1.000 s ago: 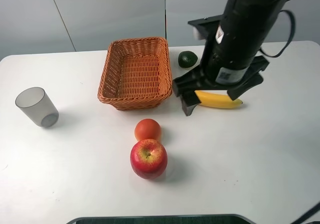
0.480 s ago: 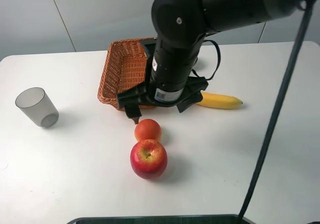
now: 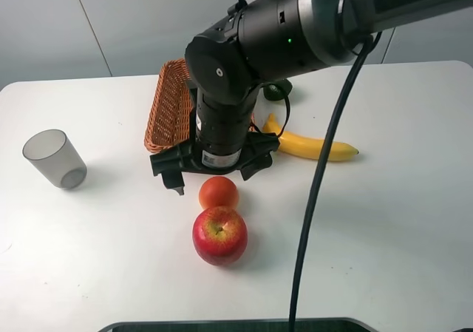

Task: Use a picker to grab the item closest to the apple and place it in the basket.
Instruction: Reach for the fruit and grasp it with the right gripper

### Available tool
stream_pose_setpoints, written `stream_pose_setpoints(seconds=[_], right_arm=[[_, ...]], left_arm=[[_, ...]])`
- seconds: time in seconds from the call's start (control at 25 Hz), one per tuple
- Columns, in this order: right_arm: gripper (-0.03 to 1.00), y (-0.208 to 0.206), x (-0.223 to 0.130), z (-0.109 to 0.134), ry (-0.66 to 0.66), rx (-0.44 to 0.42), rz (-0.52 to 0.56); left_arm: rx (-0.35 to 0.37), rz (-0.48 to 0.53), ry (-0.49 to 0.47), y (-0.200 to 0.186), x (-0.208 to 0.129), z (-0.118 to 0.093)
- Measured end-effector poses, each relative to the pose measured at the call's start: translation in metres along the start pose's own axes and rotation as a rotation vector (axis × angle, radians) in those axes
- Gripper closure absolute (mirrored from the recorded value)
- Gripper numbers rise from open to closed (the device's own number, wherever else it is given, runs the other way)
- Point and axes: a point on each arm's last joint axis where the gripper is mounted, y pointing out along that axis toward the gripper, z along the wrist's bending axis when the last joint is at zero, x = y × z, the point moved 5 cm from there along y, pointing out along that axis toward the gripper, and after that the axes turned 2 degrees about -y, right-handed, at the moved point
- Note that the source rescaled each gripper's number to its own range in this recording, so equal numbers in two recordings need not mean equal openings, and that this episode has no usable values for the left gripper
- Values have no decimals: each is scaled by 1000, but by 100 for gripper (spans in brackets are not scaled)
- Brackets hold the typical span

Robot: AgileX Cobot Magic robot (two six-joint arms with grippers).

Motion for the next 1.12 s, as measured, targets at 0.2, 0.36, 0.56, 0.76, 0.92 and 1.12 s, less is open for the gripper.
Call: stream_pose_setpoints(seconds=[0.2,0.36,0.56,0.76,0.92,1.12], right_arm=[[-3,14,-2,3,4,-14,-5],[-3,23,-2,1,11,-36,-2],[-3,28,1,3,28,-21,-21],[-3,39,-2,0,27,-41,-5],[-3,47,-5,0,14,-57,8],[-3,53,-7,-1,3,-70,17]], left_arm=[[0,0,0,0,0,0],[0,0,0,0,0,0],[0,0,0,0,0,0],[0,0,0,0,0,0],[0,0,0,0,0,0],[0,0,0,0,0,0]])
